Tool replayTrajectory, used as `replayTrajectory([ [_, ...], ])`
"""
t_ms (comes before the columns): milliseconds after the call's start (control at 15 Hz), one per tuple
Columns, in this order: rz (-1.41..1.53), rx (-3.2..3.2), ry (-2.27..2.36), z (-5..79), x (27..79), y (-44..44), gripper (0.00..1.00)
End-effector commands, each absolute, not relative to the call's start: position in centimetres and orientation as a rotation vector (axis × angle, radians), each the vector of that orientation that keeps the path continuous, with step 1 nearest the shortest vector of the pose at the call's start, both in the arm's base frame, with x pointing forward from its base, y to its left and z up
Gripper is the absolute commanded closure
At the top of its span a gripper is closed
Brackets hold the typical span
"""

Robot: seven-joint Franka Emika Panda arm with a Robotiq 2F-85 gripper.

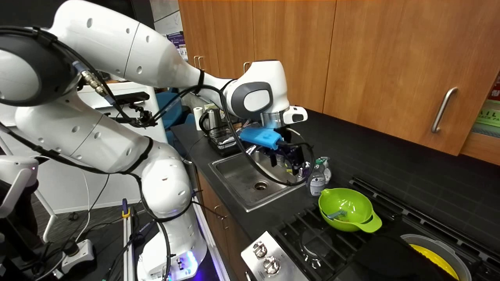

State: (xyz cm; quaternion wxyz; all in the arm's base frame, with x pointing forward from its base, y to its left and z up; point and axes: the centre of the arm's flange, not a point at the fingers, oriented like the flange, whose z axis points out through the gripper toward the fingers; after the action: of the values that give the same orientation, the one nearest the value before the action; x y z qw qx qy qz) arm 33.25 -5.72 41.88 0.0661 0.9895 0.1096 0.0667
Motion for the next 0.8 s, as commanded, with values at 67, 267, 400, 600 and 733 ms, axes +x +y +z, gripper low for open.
replayTrajectory([
  [67,0.13,2.976,0.322,40.4,34.9,-5.5,0.0],
  [267,0.104,2.963,0.279,39.0,35.9,-5.7,0.0],
  [400,0.08,2.952,0.229,37.8,36.6,-6.4,0.0],
  [600,0.046,2.933,0.098,35.5,37.6,-8.7,0.0],
  [733,0.019,2.937,0.033,34.3,38.0,-10.3,0.0],
])
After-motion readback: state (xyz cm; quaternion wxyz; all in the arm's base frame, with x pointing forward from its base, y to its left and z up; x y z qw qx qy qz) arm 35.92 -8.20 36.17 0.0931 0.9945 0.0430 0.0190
